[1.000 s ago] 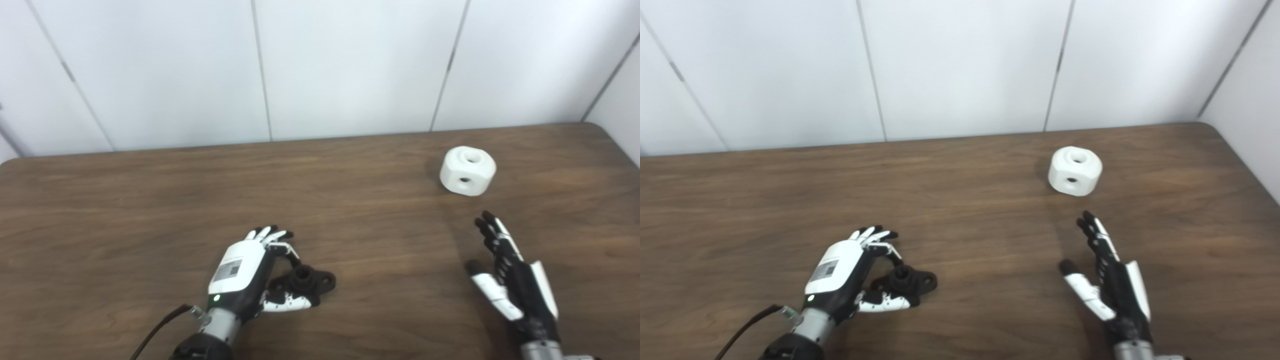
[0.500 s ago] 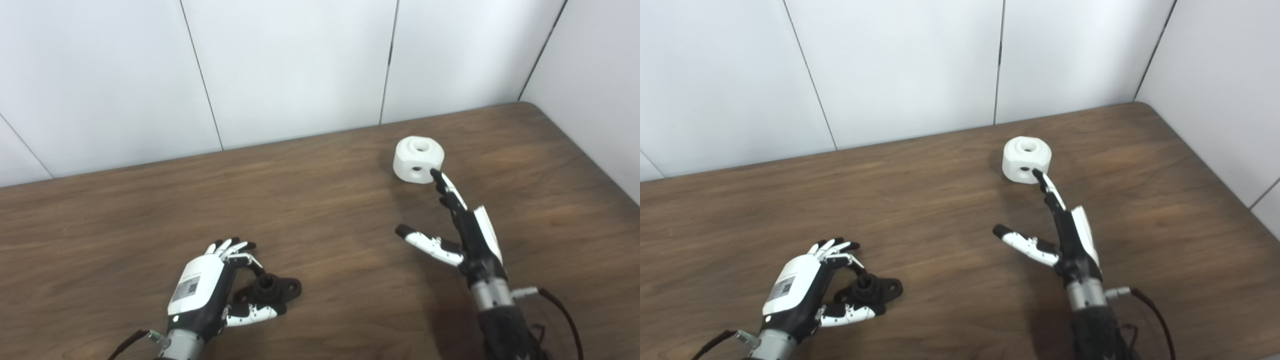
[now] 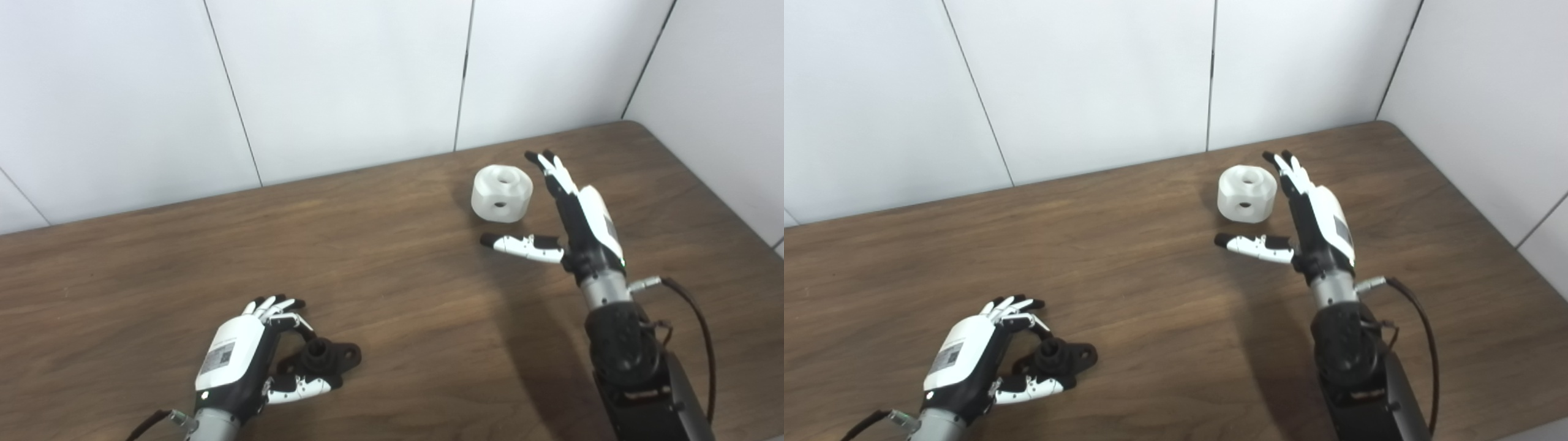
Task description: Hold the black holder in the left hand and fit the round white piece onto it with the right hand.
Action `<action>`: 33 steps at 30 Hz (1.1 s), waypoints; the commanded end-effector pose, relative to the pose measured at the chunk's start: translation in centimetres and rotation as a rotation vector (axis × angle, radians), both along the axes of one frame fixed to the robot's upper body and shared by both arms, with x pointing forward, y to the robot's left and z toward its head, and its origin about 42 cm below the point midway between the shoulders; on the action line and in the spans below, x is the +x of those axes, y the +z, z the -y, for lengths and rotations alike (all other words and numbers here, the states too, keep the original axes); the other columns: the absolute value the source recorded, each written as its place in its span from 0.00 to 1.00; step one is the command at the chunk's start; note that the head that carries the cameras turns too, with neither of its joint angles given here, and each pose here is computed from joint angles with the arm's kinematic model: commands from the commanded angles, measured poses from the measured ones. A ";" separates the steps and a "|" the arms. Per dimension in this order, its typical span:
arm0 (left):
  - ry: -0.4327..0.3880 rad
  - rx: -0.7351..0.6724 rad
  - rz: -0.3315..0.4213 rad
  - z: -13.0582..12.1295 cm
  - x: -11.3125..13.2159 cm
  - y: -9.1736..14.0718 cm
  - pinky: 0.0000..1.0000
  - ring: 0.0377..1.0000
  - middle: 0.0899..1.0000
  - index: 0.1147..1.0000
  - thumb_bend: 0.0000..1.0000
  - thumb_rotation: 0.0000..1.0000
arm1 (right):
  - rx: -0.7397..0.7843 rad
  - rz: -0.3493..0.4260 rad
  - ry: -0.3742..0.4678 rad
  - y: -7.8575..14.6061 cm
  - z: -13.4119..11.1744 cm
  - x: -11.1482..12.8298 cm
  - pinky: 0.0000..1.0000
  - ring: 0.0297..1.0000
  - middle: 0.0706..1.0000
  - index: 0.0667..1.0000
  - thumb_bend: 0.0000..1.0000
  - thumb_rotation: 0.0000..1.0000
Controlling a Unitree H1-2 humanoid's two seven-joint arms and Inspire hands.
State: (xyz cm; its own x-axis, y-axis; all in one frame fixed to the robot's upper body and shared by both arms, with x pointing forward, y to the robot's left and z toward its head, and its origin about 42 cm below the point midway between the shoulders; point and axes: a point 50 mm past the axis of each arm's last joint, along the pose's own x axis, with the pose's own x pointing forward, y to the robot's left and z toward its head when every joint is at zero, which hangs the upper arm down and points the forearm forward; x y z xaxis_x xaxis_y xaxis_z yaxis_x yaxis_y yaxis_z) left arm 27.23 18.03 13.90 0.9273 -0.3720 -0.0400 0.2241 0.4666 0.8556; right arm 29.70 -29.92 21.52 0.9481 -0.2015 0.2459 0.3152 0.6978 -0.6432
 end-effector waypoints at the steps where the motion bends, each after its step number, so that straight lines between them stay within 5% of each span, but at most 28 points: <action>1: 0.012 0.048 -0.038 -1.1 0.0 -1.1 0.99 0.93 0.84 0.42 0.52 0.05 | -0.035 0.052 -0.002 1.8 0.4 0.9 1.00 1.00 1.00 0.90 0.81 0.36; 19: 0.007 0.050 -0.036 -1.5 0.0 -0.9 0.97 0.92 0.83 0.42 0.52 0.05 | -0.181 -0.118 -0.068 4.7 3.2 7.3 0.91 1.00 1.00 0.88 0.89 0.32; 33: 0.010 0.051 -0.032 -1.7 0.0 -0.7 0.97 0.92 0.83 0.42 0.52 0.05 | -0.255 -0.242 -0.094 5.0 5.0 10.0 0.85 1.00 0.99 0.87 0.92 0.31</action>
State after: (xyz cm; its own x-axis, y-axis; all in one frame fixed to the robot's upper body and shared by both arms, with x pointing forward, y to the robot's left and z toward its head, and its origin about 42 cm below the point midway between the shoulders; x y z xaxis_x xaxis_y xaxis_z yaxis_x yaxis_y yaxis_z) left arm 27.26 18.56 13.81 0.9239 -0.3811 -0.0350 0.2262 0.4700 0.8532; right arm 38.81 -34.55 23.69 0.9687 -0.2484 -0.0003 0.1308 0.5112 -0.8494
